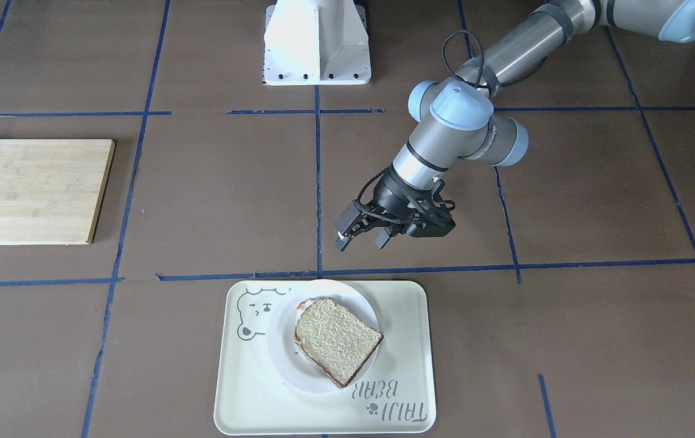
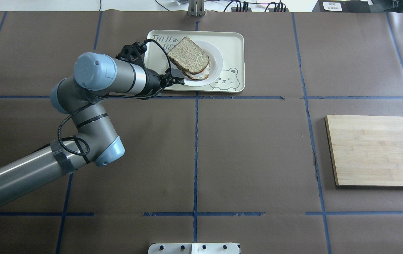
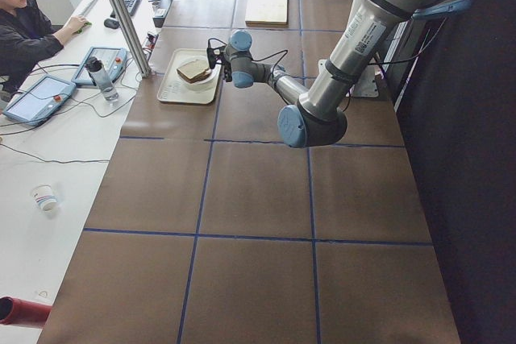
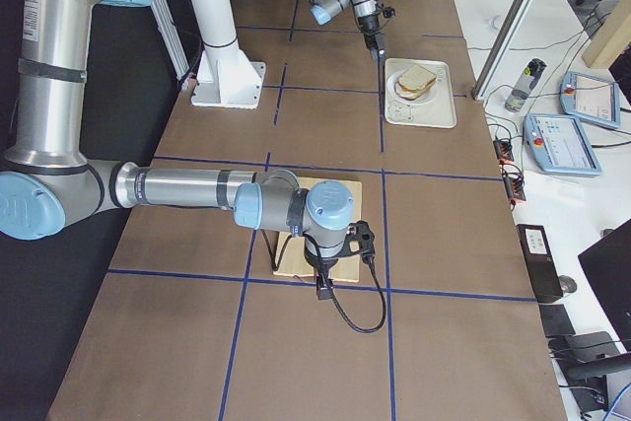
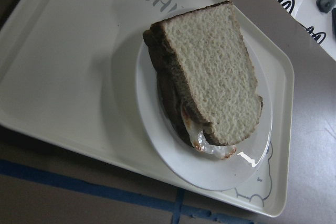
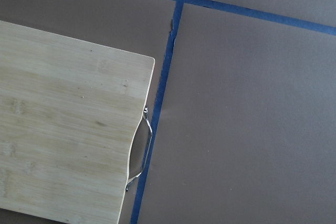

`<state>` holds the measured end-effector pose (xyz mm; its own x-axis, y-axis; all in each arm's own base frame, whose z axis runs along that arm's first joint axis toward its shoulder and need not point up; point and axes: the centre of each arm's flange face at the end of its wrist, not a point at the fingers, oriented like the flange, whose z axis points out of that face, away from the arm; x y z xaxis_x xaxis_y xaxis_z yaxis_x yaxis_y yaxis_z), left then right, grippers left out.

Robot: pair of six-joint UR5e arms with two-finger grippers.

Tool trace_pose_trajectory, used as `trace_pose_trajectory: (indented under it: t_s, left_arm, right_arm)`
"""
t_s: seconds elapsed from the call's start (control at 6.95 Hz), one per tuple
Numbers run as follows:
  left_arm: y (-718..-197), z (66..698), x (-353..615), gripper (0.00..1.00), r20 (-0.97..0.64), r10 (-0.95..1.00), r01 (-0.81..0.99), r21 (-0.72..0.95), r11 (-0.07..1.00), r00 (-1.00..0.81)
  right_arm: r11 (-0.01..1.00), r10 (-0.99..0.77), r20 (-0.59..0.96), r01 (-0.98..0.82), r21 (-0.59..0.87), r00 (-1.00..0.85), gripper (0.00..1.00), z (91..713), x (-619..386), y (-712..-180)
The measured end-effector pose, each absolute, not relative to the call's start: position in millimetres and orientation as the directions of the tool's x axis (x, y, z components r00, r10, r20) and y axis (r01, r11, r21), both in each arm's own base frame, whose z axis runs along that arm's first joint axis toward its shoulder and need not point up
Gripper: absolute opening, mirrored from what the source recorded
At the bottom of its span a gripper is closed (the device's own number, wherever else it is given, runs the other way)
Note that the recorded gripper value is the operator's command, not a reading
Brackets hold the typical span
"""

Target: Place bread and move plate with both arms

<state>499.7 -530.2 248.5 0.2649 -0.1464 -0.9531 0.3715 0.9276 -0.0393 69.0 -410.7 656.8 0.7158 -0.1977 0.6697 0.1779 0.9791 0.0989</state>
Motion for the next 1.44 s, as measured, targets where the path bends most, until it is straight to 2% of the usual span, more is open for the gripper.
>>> trace_pose_trajectory:
  t_s: [0.29, 0.58, 0.72, 1.01, 1.44]
  left_arm:
    - [-510, 256, 447, 1.0, -0.873, 0.03, 0.228, 0.16, 0.961, 0.487]
    - [-492, 271, 372, 1.0, -0.722, 0.193, 0.017, 0.273, 0.962, 0.664]
    - [-484, 302, 318, 1.0, -0.665, 0.258, -0.076, 0.291, 0.954, 0.7]
    - [-486, 391, 195, 1.0, -0.65, 0.327, -0.197, 0.267, 0.943, 0.686]
    - [-482, 528, 29, 1.0, -0.682, 0.263, -0.175, 0.197, 0.965, 0.683]
  right_arm:
    - [0.979, -0.198, 0.67, 0.178, 0.099, 0.716, 1.0, 657, 69, -411]
    - [0.979, -0.198, 0.669, 0.178, 0.098, 0.716, 1.0, 657, 69, -411]
    - [0.979, -0.198, 0.669, 0.178, 0.098, 0.717, 1.0, 657, 69, -411]
    - [0.979, -0.197, 0.669, 0.178, 0.097, 0.717, 1.0, 658, 69, -411]
    - [0.979, -0.197, 0.669, 0.178, 0.097, 0.717, 1.0, 658, 69, -411]
